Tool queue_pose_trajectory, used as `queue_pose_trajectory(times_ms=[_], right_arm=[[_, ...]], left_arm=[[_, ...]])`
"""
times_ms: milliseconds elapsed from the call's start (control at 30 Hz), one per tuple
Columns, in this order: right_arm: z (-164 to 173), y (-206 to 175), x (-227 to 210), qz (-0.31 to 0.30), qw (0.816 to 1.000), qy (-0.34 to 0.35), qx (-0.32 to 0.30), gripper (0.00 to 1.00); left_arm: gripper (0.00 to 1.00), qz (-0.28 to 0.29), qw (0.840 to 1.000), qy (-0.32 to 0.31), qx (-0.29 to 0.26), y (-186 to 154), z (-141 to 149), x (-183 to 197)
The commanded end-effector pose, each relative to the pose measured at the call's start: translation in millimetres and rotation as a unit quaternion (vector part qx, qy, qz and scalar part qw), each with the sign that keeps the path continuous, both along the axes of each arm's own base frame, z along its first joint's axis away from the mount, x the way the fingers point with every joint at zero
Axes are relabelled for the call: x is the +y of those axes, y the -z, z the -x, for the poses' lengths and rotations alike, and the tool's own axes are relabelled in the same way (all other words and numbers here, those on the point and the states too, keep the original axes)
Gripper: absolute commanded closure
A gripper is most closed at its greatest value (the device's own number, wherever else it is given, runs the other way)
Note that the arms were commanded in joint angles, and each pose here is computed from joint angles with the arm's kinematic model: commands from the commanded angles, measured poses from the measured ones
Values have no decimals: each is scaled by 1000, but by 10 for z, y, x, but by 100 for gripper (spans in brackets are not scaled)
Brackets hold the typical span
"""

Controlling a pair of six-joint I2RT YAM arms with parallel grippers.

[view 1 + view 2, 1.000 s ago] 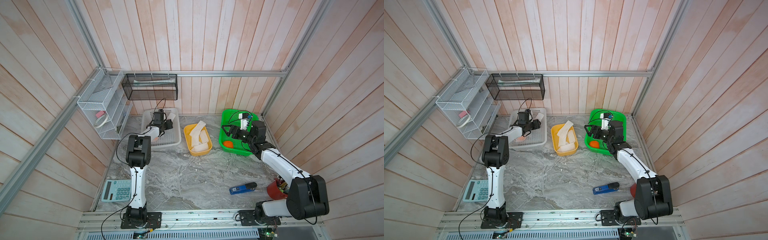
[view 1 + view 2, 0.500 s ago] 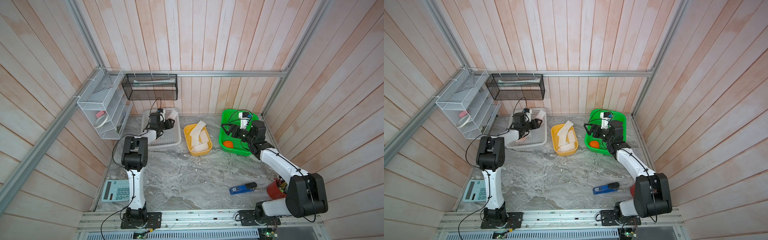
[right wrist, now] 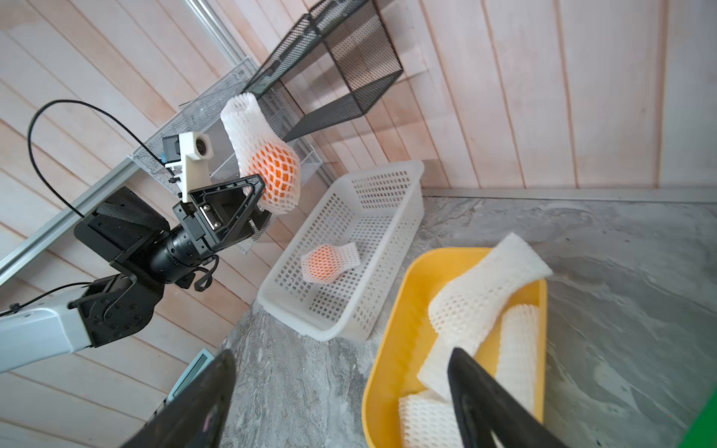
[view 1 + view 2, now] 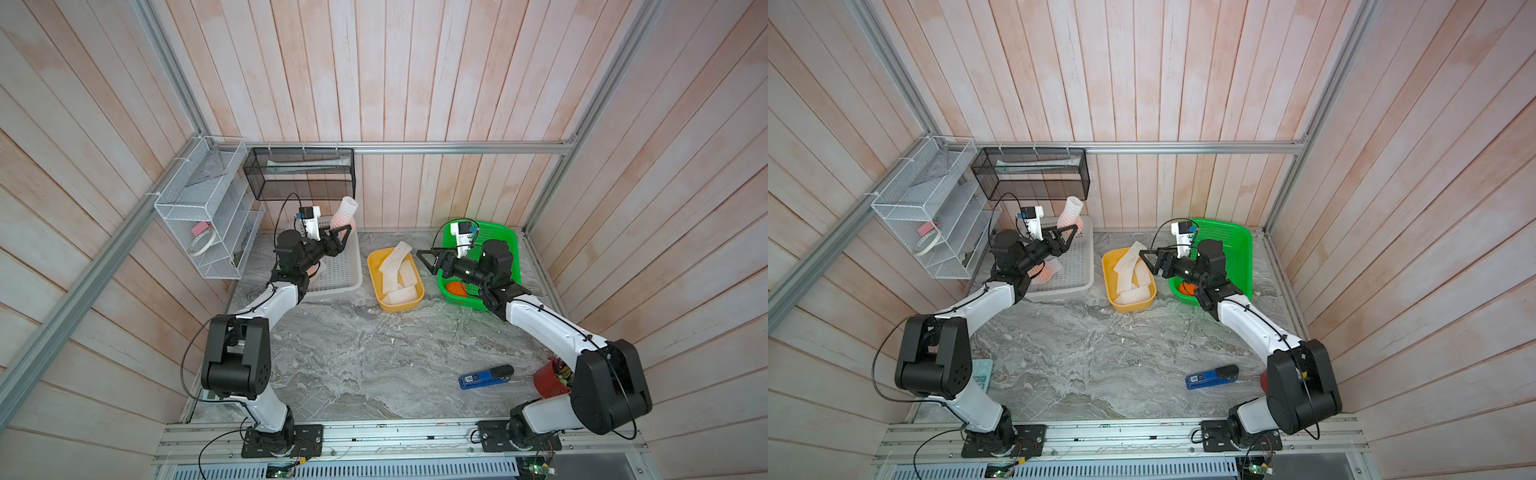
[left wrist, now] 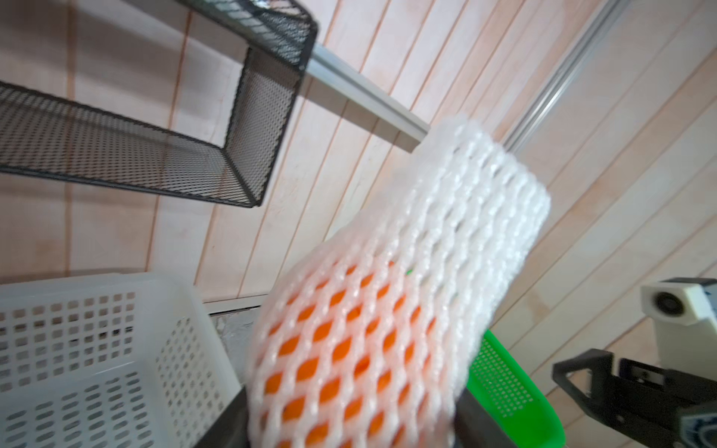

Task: Remove foam nets from oranges
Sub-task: Pick up the orange from the basket, then place the orange at the center of the board.

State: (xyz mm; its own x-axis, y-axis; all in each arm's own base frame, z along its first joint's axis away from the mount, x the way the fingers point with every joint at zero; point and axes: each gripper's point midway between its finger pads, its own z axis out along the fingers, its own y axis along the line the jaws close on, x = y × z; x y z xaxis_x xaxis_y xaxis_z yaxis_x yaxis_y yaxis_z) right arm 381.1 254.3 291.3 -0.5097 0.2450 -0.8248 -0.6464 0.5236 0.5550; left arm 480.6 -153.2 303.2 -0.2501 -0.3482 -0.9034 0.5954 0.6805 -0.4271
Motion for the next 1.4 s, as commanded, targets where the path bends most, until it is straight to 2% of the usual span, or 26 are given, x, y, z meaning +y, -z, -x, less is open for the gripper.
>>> queue_pose_trajectory(times_ms=[0,333,500,733,1033,1367], right_arm=[[73,-208,154,-4,998,-14,-56,14],[510,-56,441,5,993,-57,-101,15],[702,148,428,6,995,-53,-89,15],[926,552,471,34,996,-50,-62,15],[925,984,342,56,998,0,-32,16],[881,1254,404,68,998,-1,-14,23]], left_arm=[[36,15,999,51,-1,-10,315,-244],[36,70,984,153,52,437,1202,-894],[36,93,976,179,78,721,1488,-1098],[37,104,966,214,98,1010,1720,-1333],[37,115,956,243,113,1337,1943,-1476],[38,110,953,252,125,1577,2106,-1543]])
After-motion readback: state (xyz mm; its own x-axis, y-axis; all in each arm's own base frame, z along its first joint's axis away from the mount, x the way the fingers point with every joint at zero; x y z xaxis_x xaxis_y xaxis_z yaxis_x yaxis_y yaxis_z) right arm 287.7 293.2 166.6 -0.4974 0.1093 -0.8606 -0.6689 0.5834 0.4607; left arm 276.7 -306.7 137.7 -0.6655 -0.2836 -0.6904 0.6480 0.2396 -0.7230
